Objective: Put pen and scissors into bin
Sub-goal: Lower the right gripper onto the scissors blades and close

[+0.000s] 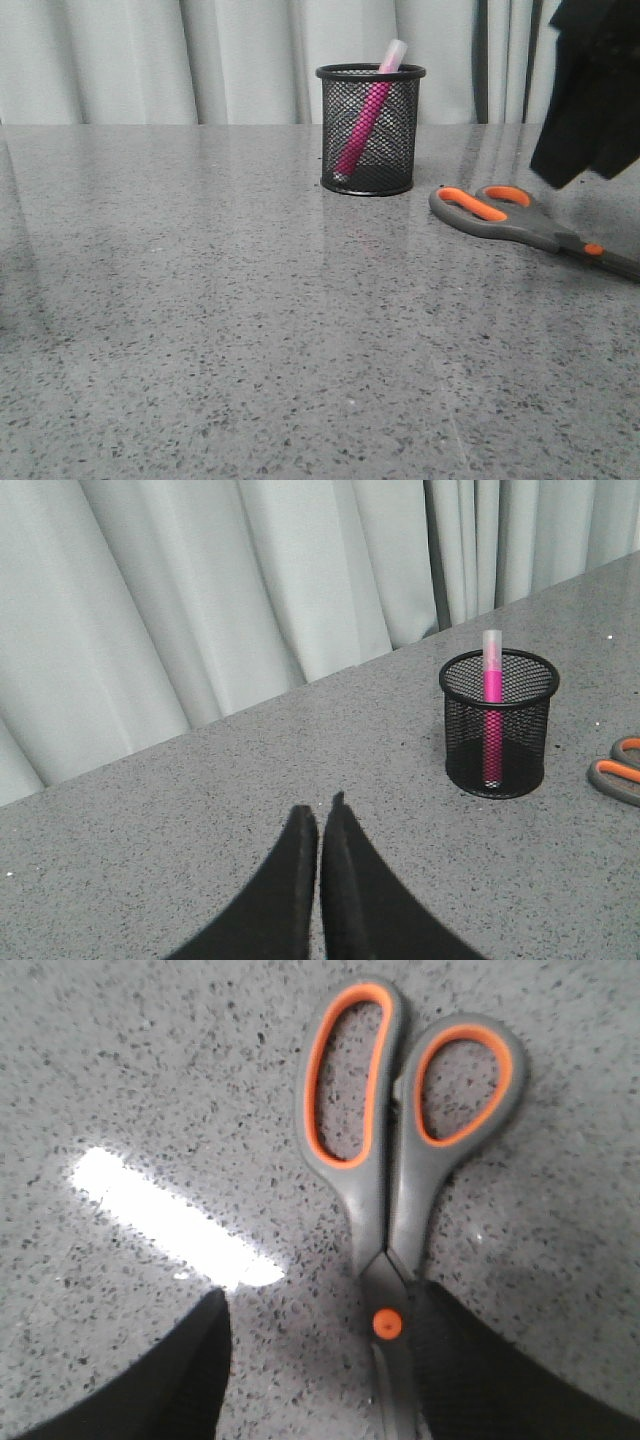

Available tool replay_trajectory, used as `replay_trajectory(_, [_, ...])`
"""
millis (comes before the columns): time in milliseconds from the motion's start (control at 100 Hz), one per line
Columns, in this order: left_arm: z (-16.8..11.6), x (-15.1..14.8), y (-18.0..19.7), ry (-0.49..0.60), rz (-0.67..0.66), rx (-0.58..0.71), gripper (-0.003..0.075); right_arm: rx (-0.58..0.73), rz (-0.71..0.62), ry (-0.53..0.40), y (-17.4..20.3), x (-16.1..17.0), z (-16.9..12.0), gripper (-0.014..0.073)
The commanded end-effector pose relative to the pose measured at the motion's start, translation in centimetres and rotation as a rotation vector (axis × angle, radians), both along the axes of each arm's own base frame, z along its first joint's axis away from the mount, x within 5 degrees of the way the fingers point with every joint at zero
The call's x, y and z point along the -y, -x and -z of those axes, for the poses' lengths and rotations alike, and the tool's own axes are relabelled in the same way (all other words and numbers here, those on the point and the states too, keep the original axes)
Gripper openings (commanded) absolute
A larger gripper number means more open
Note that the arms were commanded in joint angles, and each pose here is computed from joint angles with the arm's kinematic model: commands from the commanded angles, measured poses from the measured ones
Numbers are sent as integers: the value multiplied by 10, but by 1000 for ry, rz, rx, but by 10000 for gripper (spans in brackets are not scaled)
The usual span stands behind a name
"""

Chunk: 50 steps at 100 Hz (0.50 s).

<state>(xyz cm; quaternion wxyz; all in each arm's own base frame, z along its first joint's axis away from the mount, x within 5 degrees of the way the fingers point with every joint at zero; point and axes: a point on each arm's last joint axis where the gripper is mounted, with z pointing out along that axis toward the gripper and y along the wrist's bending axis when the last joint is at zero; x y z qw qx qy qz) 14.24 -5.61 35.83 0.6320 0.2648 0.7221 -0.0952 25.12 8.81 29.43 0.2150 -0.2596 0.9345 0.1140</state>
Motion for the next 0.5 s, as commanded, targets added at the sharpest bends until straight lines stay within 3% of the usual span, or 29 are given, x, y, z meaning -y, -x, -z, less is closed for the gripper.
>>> replay_trajectory(0, [-13, -3, 0, 65, -40, 46, -19, 39, -19, 0, -9, -2, -8, 356])
replay_trajectory(240, [-13, -3, 0, 65, -40, 46, -19, 10, -54, 44, -21, -4, 7, 356])
replay_trajectory(490, [-13, -3, 0, 72, -40, 44, -19, 64, -65, 79, -28, -2, 9, 356])
